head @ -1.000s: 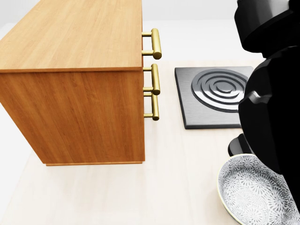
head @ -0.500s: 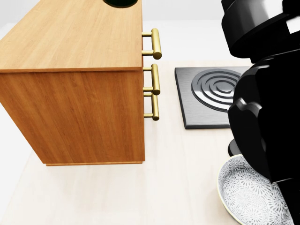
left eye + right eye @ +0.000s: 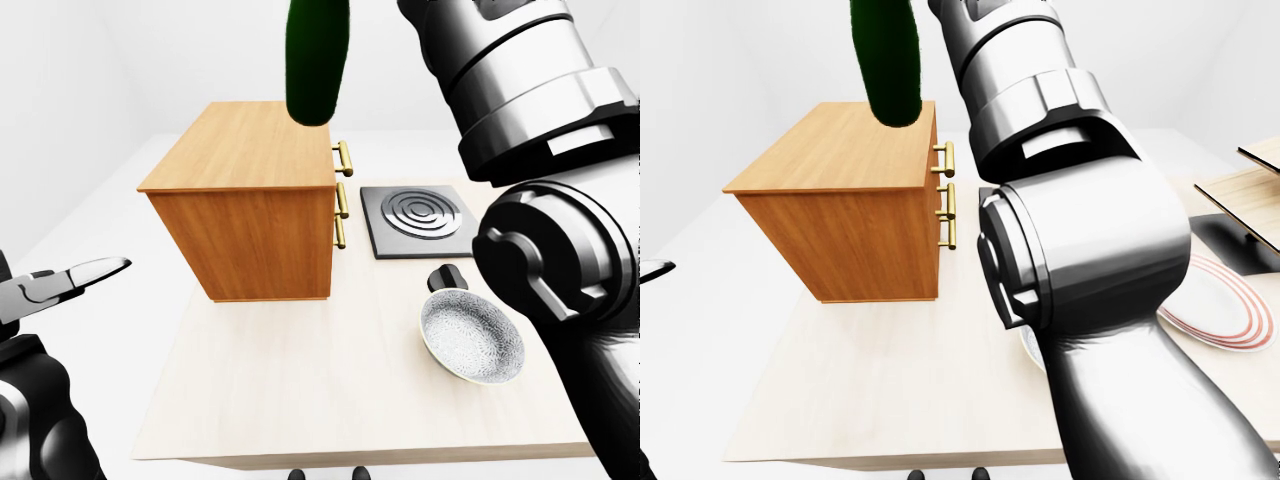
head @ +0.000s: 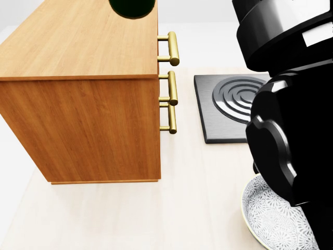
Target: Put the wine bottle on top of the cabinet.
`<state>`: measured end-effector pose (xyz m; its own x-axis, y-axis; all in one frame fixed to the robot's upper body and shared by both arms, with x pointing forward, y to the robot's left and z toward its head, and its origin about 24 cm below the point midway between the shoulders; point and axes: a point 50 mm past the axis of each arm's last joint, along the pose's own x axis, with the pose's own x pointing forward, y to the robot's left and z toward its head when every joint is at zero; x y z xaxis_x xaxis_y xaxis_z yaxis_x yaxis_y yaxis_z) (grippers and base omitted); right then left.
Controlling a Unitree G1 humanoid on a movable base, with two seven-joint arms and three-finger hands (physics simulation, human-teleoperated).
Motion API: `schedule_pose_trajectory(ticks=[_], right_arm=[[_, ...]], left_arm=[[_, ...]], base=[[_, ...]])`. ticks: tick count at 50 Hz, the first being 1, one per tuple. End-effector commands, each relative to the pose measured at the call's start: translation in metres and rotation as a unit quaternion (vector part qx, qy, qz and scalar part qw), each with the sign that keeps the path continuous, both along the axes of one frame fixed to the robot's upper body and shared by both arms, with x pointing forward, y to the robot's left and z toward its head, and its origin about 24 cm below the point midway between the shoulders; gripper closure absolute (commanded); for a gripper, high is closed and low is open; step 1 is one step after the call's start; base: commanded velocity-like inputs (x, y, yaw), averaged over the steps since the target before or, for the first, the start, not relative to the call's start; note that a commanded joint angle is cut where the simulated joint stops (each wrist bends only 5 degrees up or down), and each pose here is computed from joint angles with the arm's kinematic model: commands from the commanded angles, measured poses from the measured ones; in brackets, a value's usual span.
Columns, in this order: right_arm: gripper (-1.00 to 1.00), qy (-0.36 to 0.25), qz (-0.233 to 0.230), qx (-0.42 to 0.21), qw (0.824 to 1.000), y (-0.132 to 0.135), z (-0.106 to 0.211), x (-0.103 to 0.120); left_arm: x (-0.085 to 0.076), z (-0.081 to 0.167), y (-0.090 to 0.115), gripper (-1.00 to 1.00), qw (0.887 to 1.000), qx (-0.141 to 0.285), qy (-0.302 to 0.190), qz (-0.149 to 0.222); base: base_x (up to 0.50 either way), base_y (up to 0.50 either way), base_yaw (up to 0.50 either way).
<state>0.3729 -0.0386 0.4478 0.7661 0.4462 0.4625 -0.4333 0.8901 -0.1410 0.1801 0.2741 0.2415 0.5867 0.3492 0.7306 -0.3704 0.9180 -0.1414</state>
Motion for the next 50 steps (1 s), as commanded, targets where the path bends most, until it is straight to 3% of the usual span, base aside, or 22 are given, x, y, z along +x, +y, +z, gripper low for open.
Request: schedule_pose_trajectory(ticks=[1,50], right_arm=[[0.93,-0.002,0.028,0.02,0.999,0.0,0.002,-0.002],[0.93,0.019,0.051,-0.012,0.998,0.01,-0.021,0.006]], left_arm=[[-0.001,0.001,0.0,-1.0,1.0,0.0,-0.002,0.001],[0.002,-0.004,0.001,-1.0,1.0,-0.002,0.01,0.001]], base=[[0.0,0.0,-0.01],[0.0,0.0,0.0]])
